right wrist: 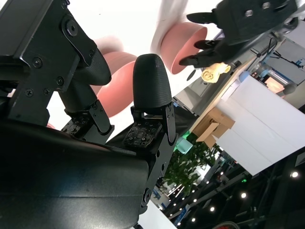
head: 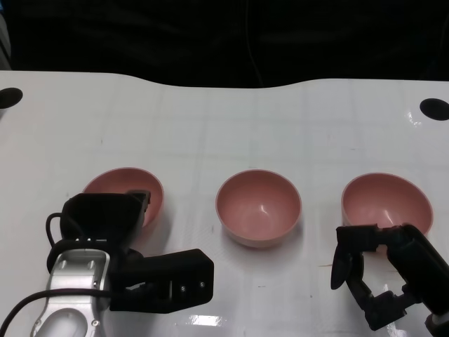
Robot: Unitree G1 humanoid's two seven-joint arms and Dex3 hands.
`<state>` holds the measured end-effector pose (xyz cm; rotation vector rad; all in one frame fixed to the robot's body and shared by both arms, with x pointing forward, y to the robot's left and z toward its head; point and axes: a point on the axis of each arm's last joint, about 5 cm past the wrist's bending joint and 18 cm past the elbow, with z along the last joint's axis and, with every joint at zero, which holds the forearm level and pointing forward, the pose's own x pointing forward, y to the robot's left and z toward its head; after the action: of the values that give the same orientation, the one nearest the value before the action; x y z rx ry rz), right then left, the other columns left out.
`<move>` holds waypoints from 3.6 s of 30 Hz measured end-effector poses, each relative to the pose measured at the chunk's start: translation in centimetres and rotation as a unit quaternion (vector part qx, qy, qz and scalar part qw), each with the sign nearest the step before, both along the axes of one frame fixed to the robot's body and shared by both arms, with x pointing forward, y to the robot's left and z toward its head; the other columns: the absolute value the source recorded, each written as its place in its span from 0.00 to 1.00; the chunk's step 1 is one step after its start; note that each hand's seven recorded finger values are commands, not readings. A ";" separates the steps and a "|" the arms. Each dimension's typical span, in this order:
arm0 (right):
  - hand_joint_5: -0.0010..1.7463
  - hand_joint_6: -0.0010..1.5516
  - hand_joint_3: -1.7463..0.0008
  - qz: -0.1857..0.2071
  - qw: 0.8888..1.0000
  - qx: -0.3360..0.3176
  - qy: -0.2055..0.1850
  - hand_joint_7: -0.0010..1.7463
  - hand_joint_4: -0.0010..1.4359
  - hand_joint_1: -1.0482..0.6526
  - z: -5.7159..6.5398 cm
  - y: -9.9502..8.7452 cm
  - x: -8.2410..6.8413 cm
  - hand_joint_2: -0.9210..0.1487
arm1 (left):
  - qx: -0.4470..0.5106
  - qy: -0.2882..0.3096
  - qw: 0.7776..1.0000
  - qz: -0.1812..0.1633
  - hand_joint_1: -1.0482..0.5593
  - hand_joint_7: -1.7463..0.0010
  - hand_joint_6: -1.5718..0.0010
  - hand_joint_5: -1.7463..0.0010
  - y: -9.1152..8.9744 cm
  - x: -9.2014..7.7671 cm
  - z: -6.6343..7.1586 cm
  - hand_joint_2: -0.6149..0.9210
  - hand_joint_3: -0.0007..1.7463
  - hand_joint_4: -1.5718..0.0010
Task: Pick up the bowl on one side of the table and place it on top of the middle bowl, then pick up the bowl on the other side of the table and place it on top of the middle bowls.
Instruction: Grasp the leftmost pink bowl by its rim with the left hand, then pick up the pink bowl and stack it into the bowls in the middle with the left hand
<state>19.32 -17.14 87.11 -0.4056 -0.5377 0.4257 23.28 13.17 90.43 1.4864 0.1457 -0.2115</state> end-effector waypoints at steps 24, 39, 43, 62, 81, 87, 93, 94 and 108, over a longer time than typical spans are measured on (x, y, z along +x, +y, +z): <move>1.00 0.57 0.00 0.000 1.000 0.000 -0.002 0.82 0.68 0.68 0.2 0.1 -0.1 0.80 | 0.009 -0.046 0.998 -0.051 0.40 0.53 0.46 0.00 0.0 1.9 -3.2 1.00 0.14 0.54; 1.00 0.58 0.01 -0.001 1.000 0.000 -0.001 0.81 0.68 0.70 0.2 0.1 -0.2 0.80 | -0.030 -0.117 0.990 -0.076 0.48 0.62 0.39 0.00 -0.2 1.6 -1.5 1.00 0.07 0.52; 1.00 0.58 0.01 -0.001 1.000 0.000 -0.002 0.81 0.67 0.72 0.3 0.1 -0.2 0.79 | -0.064 -0.167 0.979 -0.098 0.49 0.69 0.34 0.00 -0.3 1.7 0.1 0.99 0.07 0.50; 1.00 0.58 0.01 -0.001 1.000 0.000 -0.004 0.81 0.68 0.72 0.5 0.2 -0.3 0.80 | -0.154 -0.229 0.942 -0.192 0.51 0.10 0.53 0.00 -2.1 2.0 2.6 0.74 0.53 0.46; 0.99 0.58 0.01 -0.002 1.000 0.000 -0.003 0.81 0.68 0.73 0.5 0.2 -0.3 0.79 | -0.204 -0.196 0.928 -0.244 0.53 0.46 0.40 0.00 -4.4 2.8 3.2 0.75 0.49 0.47; 1.00 0.58 0.01 -0.004 1.000 -0.001 0.000 0.81 0.67 0.74 0.6 0.2 -0.4 0.79 | -0.220 -0.181 0.926 -0.249 0.53 0.29 0.46 0.00 -4.7 2.8 3.0 0.73 0.59 0.47; 1.00 0.58 0.02 -0.003 1.000 -0.001 -0.001 0.80 0.67 0.75 0.6 0.2 -0.4 0.79 | -0.229 -0.168 0.921 -0.267 0.51 0.25 0.48 0.00 -5.1 2.9 2.7 0.73 0.61 0.48; 1.00 0.58 0.02 -0.002 1.000 -0.001 0.000 0.80 0.67 0.75 0.6 0.3 -0.4 0.79 | -0.229 -0.163 0.920 -0.273 0.50 0.25 0.48 0.00 -5.3 3.1 2.6 0.73 0.61 0.48; 1.00 0.58 0.03 0.000 1.000 -0.002 0.001 0.80 0.67 0.75 0.6 0.3 -0.5 0.76 | -0.222 -0.126 0.919 -0.301 0.47 0.29 0.47 0.03 -6.7 3.2 2.4 0.79 0.51 0.47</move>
<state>18.84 -16.87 87.70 -0.4098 -0.5341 0.4273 26.45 6.48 92.83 1.0513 -0.5489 -0.5090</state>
